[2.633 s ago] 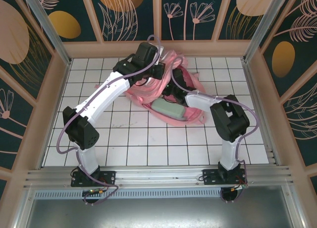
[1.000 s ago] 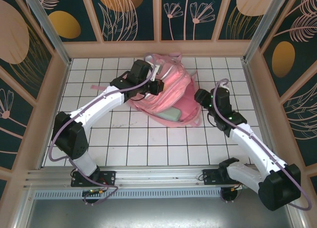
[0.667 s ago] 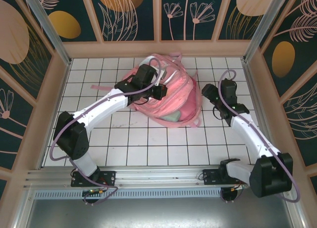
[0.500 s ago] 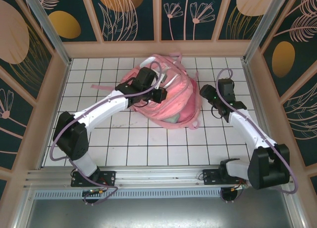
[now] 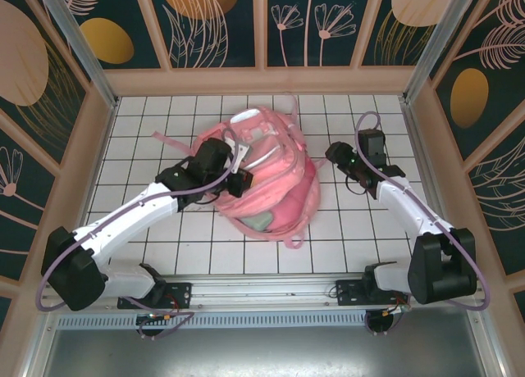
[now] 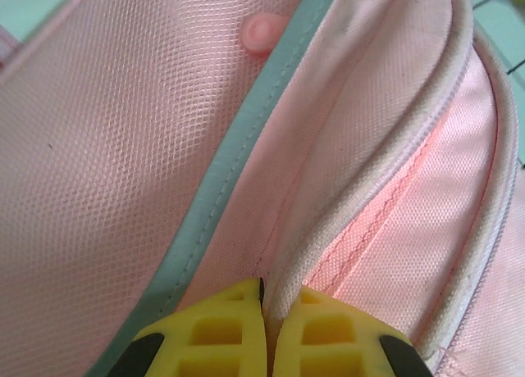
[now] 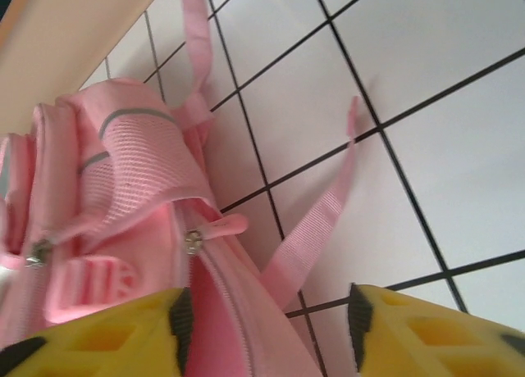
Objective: Pack the student bag
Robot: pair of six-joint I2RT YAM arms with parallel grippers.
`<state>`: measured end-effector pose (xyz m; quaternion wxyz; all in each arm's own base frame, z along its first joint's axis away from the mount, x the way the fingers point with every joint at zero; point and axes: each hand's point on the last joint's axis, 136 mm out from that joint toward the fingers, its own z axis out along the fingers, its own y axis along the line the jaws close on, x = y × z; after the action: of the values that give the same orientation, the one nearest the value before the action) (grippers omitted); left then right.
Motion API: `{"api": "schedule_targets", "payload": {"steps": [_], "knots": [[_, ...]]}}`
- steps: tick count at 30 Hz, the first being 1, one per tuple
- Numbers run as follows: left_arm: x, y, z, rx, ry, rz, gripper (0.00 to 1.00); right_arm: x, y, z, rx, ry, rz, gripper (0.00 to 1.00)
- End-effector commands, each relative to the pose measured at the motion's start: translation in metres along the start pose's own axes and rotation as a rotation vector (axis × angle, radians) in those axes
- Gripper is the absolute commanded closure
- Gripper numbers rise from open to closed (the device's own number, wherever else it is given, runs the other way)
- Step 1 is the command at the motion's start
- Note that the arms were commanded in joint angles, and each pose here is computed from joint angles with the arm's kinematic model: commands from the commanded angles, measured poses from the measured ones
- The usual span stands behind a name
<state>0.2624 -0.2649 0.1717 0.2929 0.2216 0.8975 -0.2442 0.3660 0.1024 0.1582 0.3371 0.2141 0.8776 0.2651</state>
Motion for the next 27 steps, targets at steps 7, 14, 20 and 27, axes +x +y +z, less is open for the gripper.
{"api": "schedule_targets", "payload": {"steps": [7, 14, 20, 27], "knots": [[0.049, 0.032, -0.004, -0.113, 0.104, -0.087, 1.0, 0.037, 0.028, 0.023, -0.166, 0.183, -0.022, 0.66], [0.061, 0.035, -0.002, -0.119, 0.13, -0.098, 1.0, 0.051, 0.034, 0.052, -0.146, 0.25, -0.06, 0.65], [0.036, 0.024, -0.02, -0.066, 0.041, -0.121, 1.0, 0.056, 0.047, 0.067, -0.121, 0.26, -0.122, 0.62], [-0.046, -0.01, -0.066, 0.089, -0.183, -0.186, 1.0, 0.047, 0.042, 0.052, -0.092, 0.168, -0.148, 0.64]]}}
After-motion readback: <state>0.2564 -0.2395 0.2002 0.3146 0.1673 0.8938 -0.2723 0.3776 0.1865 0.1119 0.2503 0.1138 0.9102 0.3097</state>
